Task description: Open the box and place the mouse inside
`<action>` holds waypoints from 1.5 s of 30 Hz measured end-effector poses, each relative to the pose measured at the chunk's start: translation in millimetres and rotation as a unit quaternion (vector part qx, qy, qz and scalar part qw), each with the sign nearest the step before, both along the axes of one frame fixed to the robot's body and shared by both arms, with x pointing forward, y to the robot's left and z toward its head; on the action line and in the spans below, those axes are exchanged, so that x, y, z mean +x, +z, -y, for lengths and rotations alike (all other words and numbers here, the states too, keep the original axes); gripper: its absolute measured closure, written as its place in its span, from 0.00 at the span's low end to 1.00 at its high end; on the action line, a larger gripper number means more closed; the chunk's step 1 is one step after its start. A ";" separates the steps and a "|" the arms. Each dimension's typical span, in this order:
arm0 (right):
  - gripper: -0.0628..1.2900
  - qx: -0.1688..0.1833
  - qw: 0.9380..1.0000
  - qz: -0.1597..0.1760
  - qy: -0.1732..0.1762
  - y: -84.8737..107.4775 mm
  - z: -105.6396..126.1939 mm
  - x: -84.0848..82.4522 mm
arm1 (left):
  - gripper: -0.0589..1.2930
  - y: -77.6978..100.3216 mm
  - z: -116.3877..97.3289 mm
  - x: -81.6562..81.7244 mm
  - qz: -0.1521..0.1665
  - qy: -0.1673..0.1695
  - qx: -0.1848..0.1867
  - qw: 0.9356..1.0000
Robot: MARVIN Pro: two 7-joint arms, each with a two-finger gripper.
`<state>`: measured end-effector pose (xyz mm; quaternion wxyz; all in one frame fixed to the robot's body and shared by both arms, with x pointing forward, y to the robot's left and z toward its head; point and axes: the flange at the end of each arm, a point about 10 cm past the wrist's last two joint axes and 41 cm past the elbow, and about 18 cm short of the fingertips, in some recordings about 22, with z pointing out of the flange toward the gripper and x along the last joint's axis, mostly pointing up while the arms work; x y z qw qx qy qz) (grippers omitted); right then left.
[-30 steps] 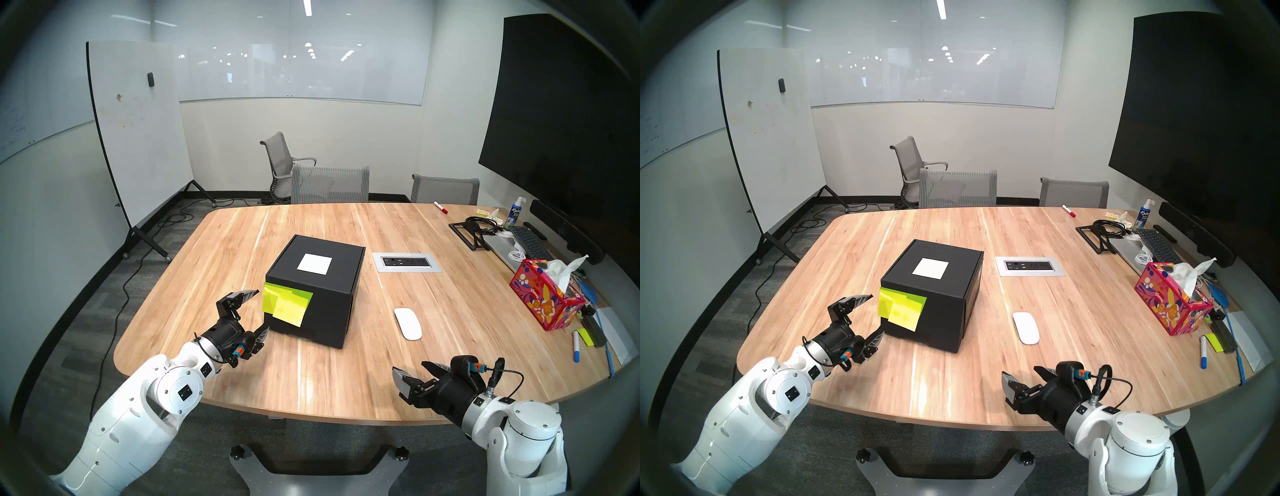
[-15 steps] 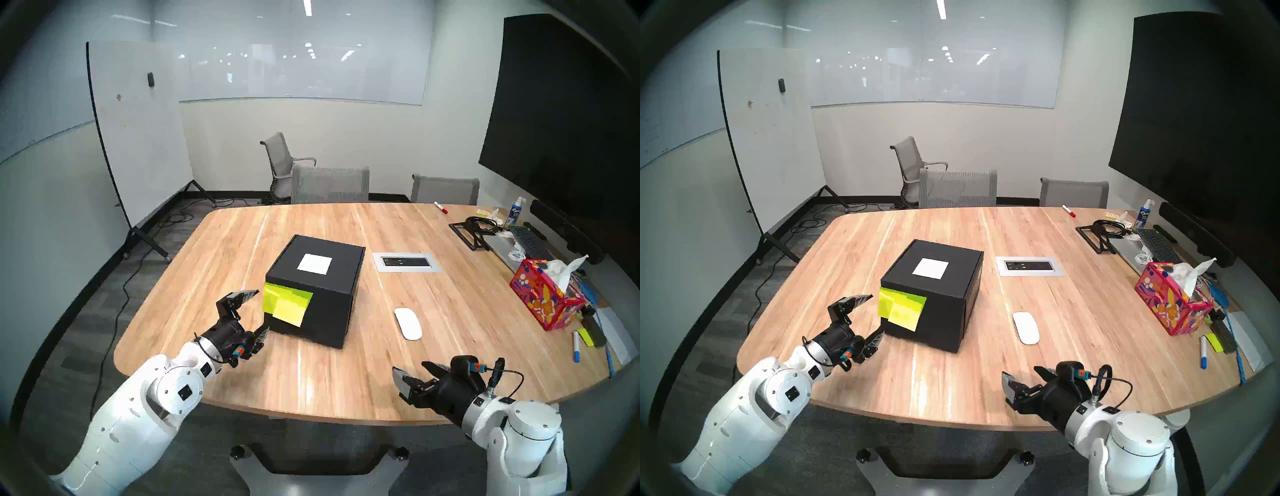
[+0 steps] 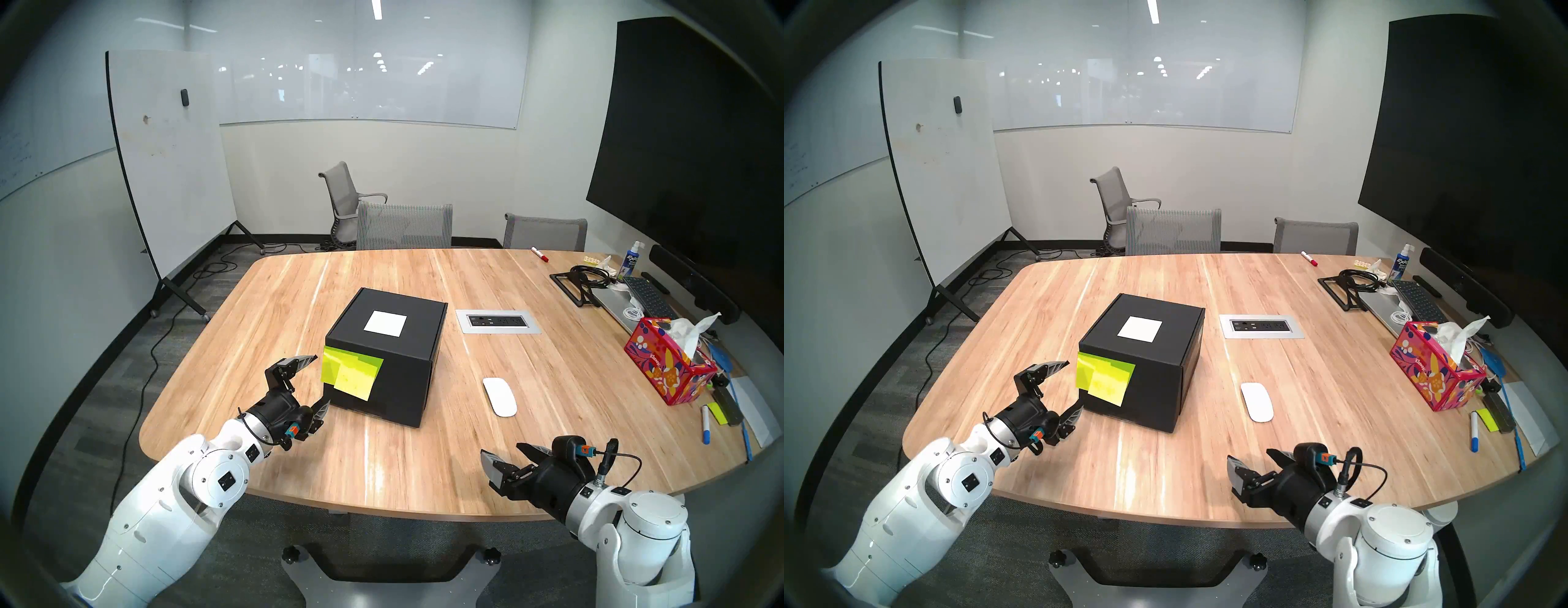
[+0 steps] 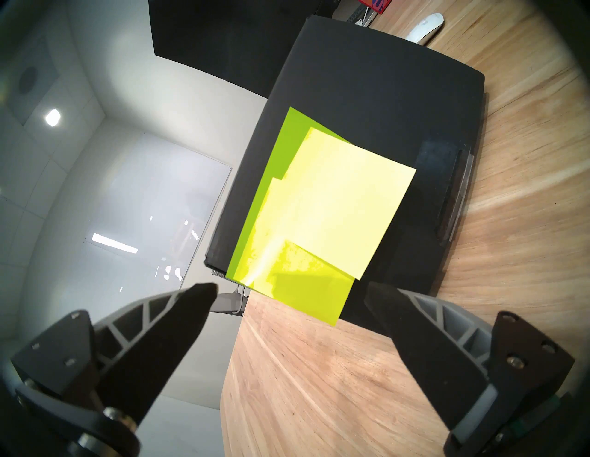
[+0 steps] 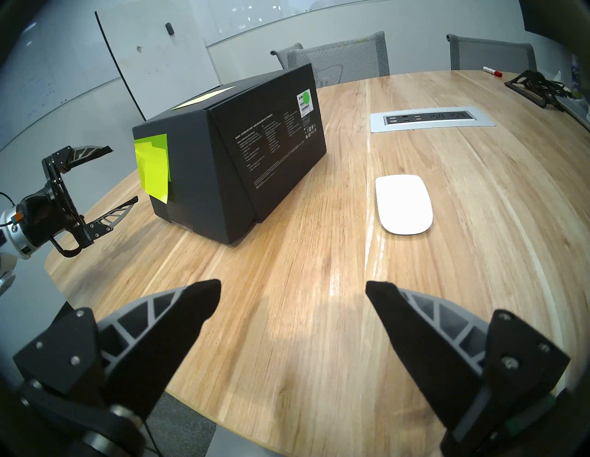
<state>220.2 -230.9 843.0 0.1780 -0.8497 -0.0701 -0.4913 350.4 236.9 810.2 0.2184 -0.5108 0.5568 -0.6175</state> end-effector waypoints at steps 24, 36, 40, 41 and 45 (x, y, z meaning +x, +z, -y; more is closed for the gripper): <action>0.05 0.000 1.000 0.000 0.000 0.0 0.1 0.0 | 0.02 -9.3 -12.9 -5.6 -0.014 -0.004 0.035 0.999; 0.05 0.000 1.000 0.000 0.000 0.0 0.2 0.0 | 0.02 -18.5 -15.9 -15.3 -0.018 -0.014 0.067 0.997; 0.05 0.000 1.000 0.000 0.000 0.0 0.2 0.0 | 0.02 -19.6 -13.1 -18.4 -0.017 -0.015 0.079 0.997; 0.05 0.000 1.000 0.000 0.000 0.0 0.2 0.0 | 0.02 -19.7 -12.3 -19.0 -0.017 -0.014 0.081 0.996; 0.05 0.000 1.000 0.000 0.000 0.0 0.2 -0.1 | 0.02 -19.7 -7.7 -22.3 -0.018 -0.012 0.093 0.995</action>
